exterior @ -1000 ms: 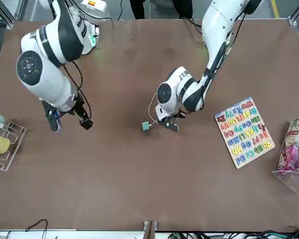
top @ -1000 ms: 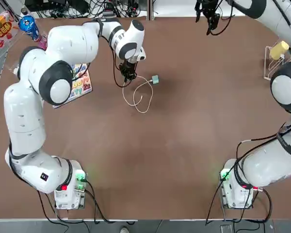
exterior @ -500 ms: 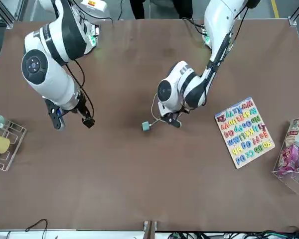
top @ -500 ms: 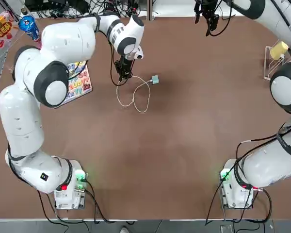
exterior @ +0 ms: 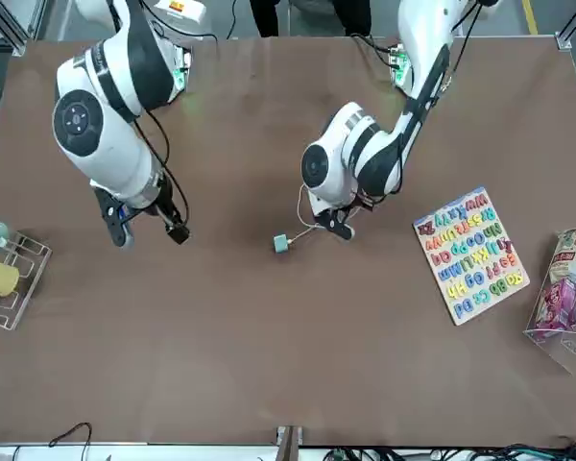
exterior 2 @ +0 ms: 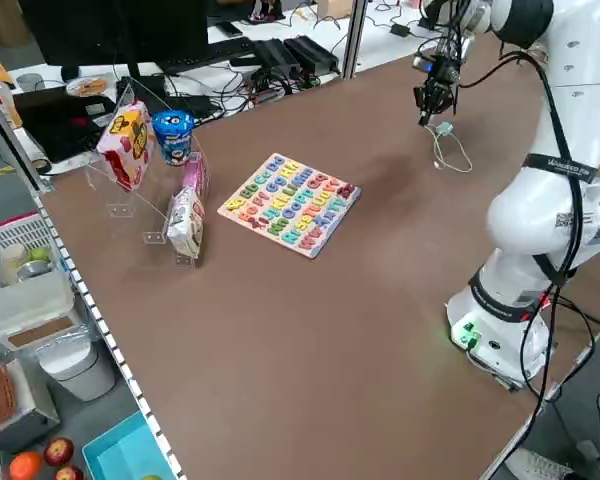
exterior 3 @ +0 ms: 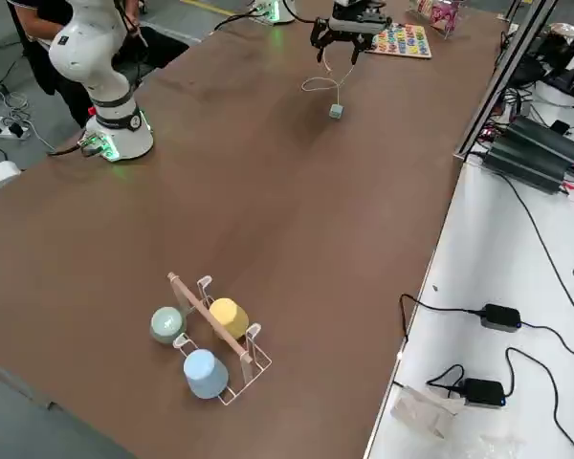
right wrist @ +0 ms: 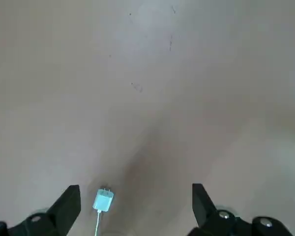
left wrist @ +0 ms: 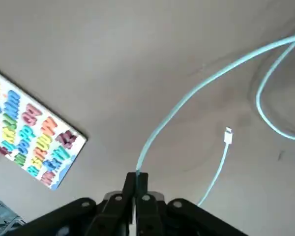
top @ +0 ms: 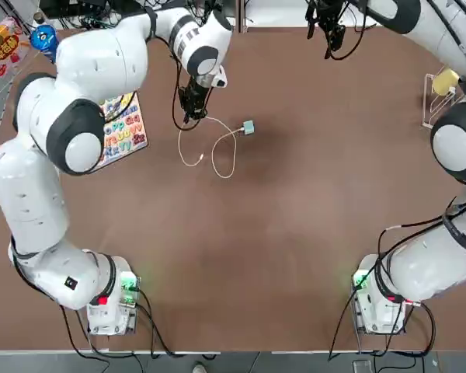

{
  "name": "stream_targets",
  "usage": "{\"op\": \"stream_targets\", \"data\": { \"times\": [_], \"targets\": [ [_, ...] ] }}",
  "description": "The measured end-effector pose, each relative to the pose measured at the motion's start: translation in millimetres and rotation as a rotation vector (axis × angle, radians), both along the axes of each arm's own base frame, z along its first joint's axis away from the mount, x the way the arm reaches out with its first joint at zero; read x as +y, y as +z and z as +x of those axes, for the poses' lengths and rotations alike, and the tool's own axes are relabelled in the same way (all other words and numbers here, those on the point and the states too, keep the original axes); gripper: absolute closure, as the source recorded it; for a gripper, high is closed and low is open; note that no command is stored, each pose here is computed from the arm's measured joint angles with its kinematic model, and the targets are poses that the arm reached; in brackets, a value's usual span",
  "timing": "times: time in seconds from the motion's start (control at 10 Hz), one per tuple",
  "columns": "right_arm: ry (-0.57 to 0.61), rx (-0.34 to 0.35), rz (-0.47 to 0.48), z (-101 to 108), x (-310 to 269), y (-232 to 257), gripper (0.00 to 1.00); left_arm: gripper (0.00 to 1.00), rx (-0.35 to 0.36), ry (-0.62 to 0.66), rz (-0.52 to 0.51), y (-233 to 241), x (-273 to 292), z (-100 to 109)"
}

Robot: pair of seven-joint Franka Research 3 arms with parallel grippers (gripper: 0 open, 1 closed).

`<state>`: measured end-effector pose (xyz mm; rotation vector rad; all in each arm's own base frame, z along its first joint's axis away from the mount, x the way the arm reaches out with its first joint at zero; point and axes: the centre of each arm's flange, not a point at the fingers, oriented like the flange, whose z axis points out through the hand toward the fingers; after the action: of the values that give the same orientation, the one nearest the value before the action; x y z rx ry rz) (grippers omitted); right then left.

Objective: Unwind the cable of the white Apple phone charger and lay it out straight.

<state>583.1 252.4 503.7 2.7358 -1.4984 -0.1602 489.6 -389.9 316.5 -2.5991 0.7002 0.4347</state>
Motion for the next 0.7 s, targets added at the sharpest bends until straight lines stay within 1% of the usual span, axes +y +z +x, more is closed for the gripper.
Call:
{"op": "stream_targets", "data": {
  "times": [0.1,0.2,0.4,0.7],
  "targets": [
    [0.001,0.0,0.0,0,2,-1,0.0,0.96,-0.005,-0.01,-0.009,21,-8,-10],
    [0.001,0.001,0.0,0,2,-3,0.0,0.96,-0.003,-0.02,-0.013,39,-20,-28],
    [-0.014,0.001,-0.002,1,1,-4,0.0,0.96,0.011,-0.054,-0.009,64,-45,-69],
    [-0.04,-0.001,-0.003,6,-4,-8,0.0,0.96,0.016,-0.095,-0.045,96,-67,-130]
  ]
}}
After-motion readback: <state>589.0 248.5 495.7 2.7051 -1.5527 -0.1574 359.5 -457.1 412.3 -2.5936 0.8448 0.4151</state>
